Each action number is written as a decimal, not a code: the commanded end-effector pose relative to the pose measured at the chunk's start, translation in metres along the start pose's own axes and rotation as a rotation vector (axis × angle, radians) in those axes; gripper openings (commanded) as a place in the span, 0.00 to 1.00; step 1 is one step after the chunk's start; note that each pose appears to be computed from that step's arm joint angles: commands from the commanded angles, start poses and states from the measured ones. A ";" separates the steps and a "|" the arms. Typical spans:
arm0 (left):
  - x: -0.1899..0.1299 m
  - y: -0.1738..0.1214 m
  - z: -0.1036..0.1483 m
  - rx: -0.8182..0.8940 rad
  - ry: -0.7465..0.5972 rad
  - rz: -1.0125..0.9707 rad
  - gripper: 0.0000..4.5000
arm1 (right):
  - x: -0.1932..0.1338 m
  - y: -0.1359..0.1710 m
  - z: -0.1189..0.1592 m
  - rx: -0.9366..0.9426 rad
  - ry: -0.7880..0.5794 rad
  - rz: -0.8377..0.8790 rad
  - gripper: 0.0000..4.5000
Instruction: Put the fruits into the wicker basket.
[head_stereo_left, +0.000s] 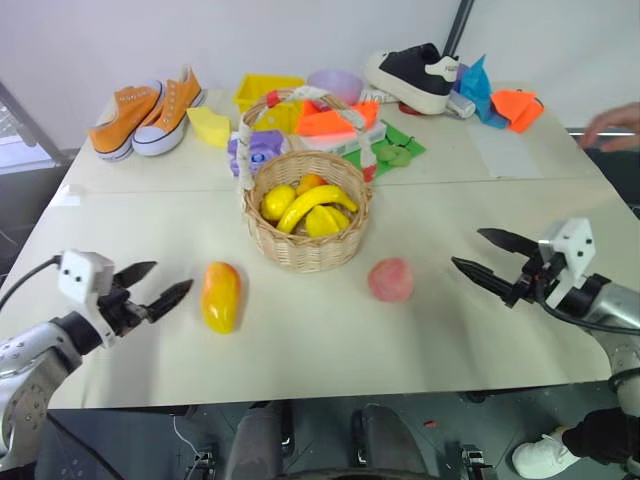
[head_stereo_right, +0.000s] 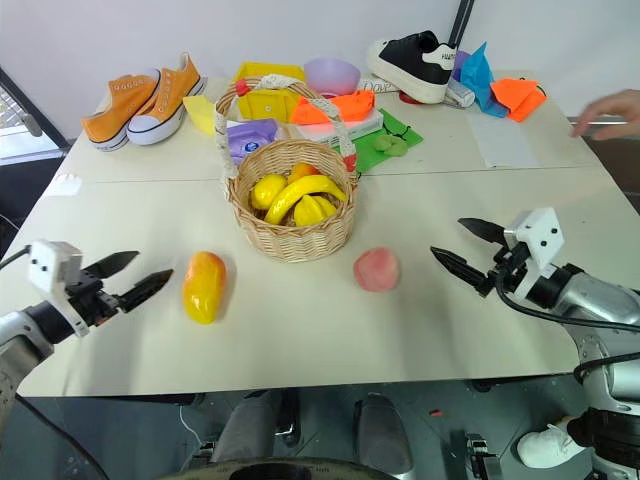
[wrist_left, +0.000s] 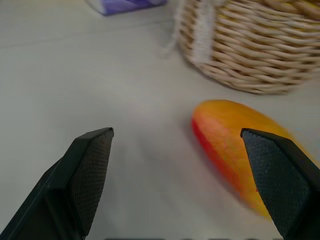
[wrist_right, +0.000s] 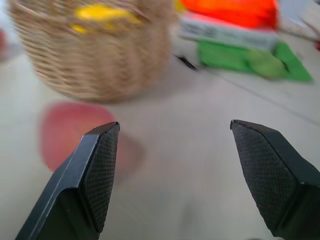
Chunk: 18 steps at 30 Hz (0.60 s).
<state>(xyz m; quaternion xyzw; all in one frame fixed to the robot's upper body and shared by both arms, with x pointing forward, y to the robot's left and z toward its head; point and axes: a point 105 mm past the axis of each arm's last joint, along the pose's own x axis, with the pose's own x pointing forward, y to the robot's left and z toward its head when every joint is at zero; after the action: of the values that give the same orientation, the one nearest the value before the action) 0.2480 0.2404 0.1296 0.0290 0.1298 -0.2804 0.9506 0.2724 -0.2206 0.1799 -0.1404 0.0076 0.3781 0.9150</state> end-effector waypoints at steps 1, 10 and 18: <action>0.009 -0.016 0.003 0.013 0.045 -0.054 0.97 | 0.010 0.018 0.026 -0.044 -0.048 0.095 0.83; 0.045 -0.040 -0.008 0.007 0.234 -0.041 0.97 | 0.032 0.068 0.032 -0.046 -0.079 0.290 0.83; 0.052 -0.036 -0.016 -0.020 0.304 0.041 0.97 | 0.034 0.080 0.033 -0.052 -0.097 0.333 0.83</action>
<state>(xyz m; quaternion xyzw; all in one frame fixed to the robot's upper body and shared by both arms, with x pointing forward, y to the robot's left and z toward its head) 0.2651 0.1812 0.0984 0.0612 0.2809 -0.2649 0.9204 0.2435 -0.1403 0.1787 -0.1383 0.0022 0.5208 0.8424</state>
